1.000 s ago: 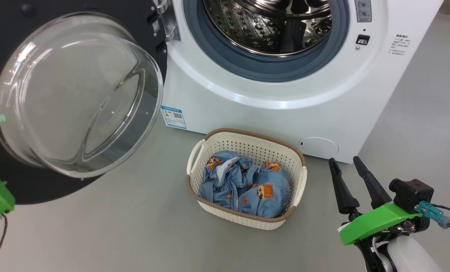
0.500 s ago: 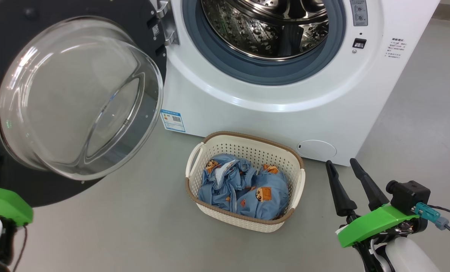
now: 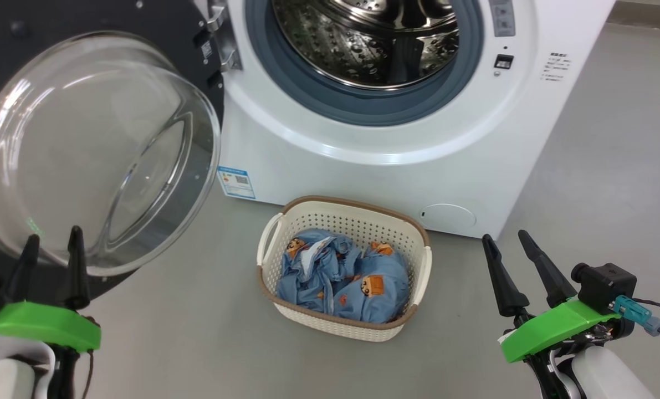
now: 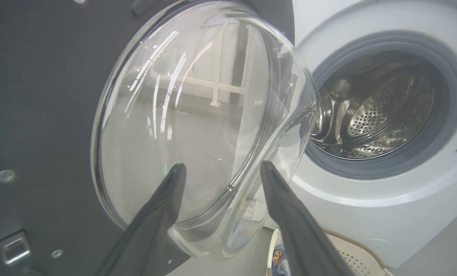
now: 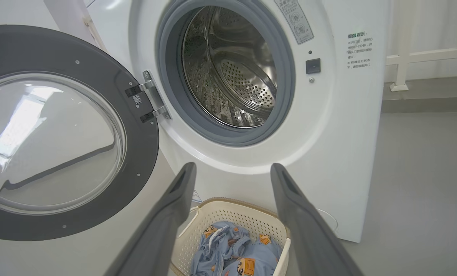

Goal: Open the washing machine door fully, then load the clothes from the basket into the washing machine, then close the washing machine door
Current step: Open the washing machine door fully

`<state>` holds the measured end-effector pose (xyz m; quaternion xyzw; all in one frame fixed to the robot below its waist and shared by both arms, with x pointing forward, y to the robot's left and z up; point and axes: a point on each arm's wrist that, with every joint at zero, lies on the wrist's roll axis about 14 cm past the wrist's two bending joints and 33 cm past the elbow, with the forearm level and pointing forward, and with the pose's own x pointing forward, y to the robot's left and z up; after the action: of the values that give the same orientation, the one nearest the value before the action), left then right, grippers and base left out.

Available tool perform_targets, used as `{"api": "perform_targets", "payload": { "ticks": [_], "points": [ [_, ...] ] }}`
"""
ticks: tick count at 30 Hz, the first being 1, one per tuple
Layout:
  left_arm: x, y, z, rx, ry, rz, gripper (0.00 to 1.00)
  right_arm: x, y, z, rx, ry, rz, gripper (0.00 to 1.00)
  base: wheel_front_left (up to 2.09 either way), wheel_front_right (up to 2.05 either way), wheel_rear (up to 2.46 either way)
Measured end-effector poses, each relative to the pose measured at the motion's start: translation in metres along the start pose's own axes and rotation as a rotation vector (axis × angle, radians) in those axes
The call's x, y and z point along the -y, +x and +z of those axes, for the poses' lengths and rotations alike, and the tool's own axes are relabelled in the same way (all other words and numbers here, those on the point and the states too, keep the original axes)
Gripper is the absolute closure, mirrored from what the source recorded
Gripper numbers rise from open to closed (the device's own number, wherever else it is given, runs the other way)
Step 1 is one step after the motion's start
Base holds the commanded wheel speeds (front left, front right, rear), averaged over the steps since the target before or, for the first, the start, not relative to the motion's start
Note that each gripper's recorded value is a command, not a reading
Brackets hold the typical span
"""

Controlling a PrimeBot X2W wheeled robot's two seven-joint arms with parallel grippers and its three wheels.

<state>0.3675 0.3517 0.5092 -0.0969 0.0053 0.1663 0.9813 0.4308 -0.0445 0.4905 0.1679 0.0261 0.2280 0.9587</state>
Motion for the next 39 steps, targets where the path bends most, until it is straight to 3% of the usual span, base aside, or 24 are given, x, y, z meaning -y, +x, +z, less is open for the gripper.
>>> {"api": "perform_targets", "payload": {
  "ticks": [22,39],
  "points": [
    [0.124,-0.016,-0.020,0.015,-0.118,-0.267,0.00,0.052,-0.058,0.040,0.097,-0.057,-0.175,0.00,0.00,0.00,0.00],
    [0.183,-0.024,-0.035,-0.024,-0.144,-0.405,0.00,0.081,-0.096,0.060,0.152,-0.083,-0.287,0.00,0.00,0.00,0.00]
  ]
}}
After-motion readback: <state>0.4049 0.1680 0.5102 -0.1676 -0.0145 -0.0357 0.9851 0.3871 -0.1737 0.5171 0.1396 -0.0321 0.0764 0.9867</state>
